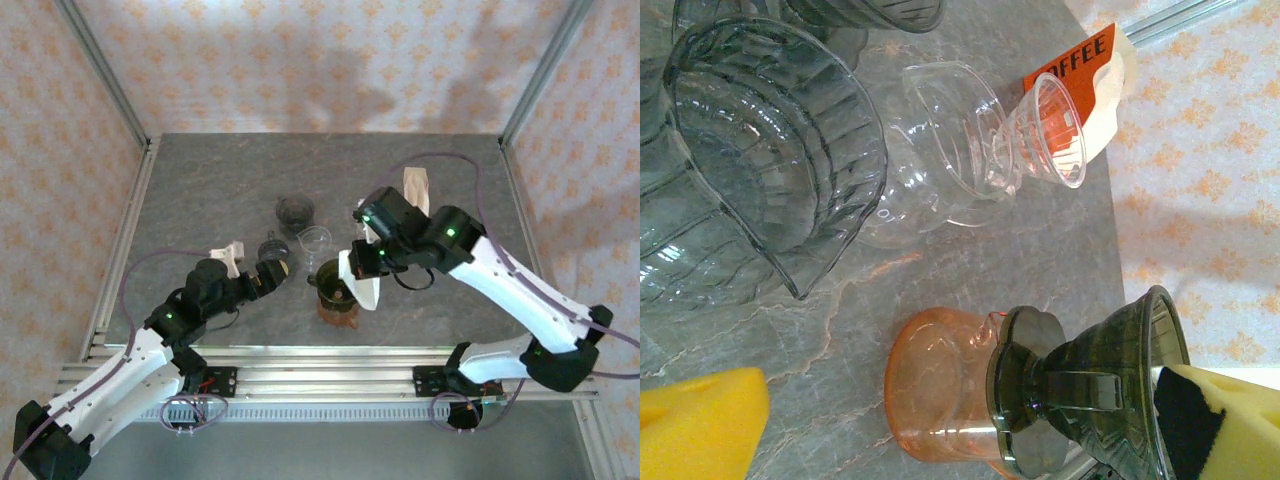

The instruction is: Place the coffee filter in the dripper

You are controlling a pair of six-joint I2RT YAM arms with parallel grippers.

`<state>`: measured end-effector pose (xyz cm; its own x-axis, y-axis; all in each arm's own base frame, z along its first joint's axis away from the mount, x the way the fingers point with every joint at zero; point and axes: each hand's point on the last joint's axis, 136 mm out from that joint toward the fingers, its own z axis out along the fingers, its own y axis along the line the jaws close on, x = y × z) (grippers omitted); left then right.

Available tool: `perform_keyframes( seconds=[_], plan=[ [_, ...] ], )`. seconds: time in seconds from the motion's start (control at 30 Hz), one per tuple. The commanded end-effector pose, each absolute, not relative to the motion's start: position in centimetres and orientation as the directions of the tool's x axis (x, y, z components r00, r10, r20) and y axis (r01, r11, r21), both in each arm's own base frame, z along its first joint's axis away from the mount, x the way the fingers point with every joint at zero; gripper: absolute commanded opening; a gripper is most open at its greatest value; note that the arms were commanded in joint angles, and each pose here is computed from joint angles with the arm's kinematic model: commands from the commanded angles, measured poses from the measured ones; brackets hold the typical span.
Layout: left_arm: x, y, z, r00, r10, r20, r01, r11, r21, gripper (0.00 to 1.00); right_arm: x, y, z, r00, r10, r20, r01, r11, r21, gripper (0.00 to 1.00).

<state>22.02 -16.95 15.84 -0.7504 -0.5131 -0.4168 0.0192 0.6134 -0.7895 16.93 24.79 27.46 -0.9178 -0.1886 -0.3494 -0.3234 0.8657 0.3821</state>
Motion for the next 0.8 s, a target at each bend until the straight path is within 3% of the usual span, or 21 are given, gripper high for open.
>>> perform_keyframes(
  seconds=[0.0,0.33,0.67,0.77],
  plan=[
    [22.3,-17.3,18.0,-0.736,-0.498,-0.458,0.075,0.613,-0.786,0.99,17.7,25.1,27.2,-0.922,-0.189,-0.338,-0.307,0.888,0.341,0.00],
    [22.2,-18.1,19.0,-0.747,-0.476,-0.464,0.115,0.595,-0.795,0.99,20.3,28.7,24.1,-0.933,-0.210,-0.294,-0.302,0.900,0.315,0.00],
    [22.3,-18.5,19.2,-0.754,-0.466,-0.463,0.126,0.588,-0.799,0.99,20.2,29.6,20.8,-0.944,-0.224,-0.243,-0.290,0.914,0.283,0.00],
    [22.3,-18.9,19.5,-0.760,-0.458,-0.461,0.134,0.583,-0.802,0.97,19.9,29.8,20.5,-0.944,-0.224,-0.241,-0.291,0.911,0.293,0.05]
  ],
)
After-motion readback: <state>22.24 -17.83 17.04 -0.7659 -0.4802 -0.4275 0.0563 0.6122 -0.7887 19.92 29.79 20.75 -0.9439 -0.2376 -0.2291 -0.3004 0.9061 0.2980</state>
